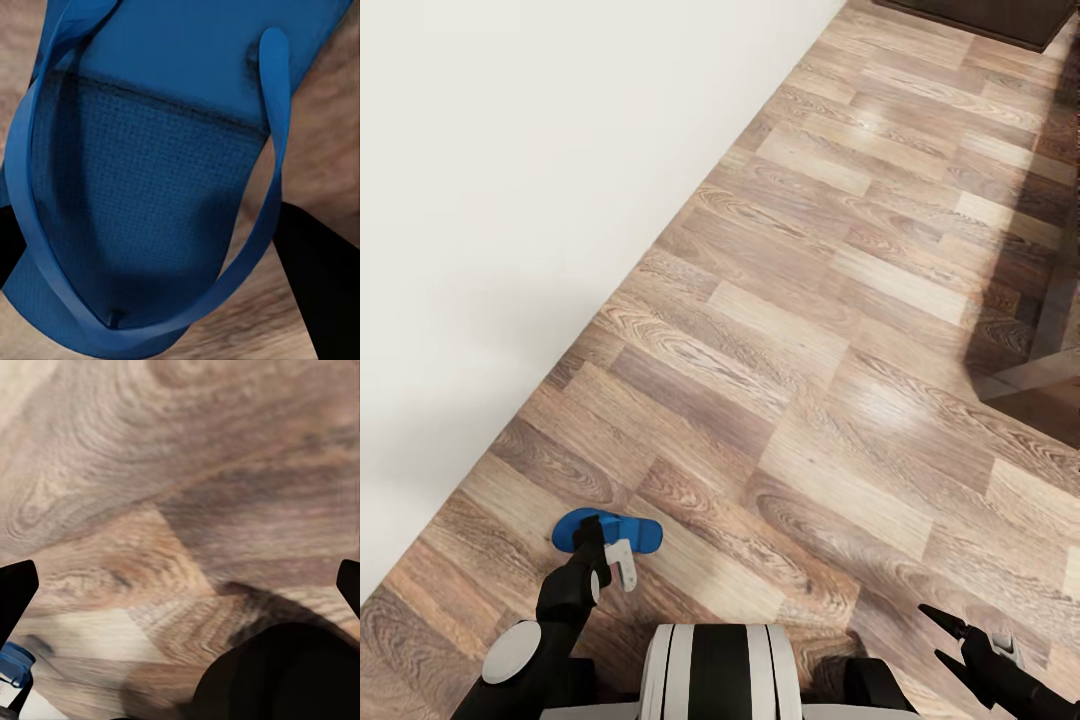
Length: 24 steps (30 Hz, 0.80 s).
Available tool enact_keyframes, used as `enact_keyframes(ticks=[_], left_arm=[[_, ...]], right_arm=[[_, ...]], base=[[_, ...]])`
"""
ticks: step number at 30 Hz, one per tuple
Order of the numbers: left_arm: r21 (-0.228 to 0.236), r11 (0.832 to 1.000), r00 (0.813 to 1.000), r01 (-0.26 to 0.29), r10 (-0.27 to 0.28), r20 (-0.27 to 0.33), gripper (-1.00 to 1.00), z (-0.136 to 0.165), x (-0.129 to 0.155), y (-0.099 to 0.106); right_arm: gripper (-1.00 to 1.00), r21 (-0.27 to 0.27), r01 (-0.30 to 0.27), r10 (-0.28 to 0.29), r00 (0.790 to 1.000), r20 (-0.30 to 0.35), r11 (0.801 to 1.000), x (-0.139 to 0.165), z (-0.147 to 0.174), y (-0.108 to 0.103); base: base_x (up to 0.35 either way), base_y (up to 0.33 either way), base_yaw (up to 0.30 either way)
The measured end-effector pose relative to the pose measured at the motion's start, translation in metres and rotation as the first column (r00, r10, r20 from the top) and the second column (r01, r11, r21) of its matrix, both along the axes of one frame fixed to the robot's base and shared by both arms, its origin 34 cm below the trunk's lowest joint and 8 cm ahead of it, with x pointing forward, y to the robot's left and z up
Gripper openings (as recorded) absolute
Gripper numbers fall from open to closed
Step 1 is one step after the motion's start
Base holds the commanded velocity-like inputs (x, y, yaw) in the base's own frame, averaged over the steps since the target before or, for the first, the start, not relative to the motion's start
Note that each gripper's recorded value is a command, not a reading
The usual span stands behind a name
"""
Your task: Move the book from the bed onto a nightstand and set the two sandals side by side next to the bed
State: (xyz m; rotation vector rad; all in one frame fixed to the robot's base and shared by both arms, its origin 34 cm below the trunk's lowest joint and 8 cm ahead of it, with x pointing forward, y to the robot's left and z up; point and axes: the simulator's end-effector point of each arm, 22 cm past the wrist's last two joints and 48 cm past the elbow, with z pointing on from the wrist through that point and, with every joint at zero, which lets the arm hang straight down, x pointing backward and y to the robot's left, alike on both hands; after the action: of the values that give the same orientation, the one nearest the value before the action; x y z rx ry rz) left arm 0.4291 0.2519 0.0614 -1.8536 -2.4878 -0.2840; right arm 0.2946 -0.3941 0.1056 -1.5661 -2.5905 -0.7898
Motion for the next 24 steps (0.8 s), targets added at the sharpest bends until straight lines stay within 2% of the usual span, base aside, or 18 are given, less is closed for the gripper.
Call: enact_keyframes(ticks=[24], left_arm=[[-0.001, 1.0, 0.995, -0.001, 0.001, 0.098, -1.0, 0.038, 0.04, -0.001]], right_arm=[[1.0, 0.001, 0.0, 0.0, 0.995, 0.097, 1.0, 0.036, 0.025, 0.0]], base=[[0.0, 0.0, 0.0]])
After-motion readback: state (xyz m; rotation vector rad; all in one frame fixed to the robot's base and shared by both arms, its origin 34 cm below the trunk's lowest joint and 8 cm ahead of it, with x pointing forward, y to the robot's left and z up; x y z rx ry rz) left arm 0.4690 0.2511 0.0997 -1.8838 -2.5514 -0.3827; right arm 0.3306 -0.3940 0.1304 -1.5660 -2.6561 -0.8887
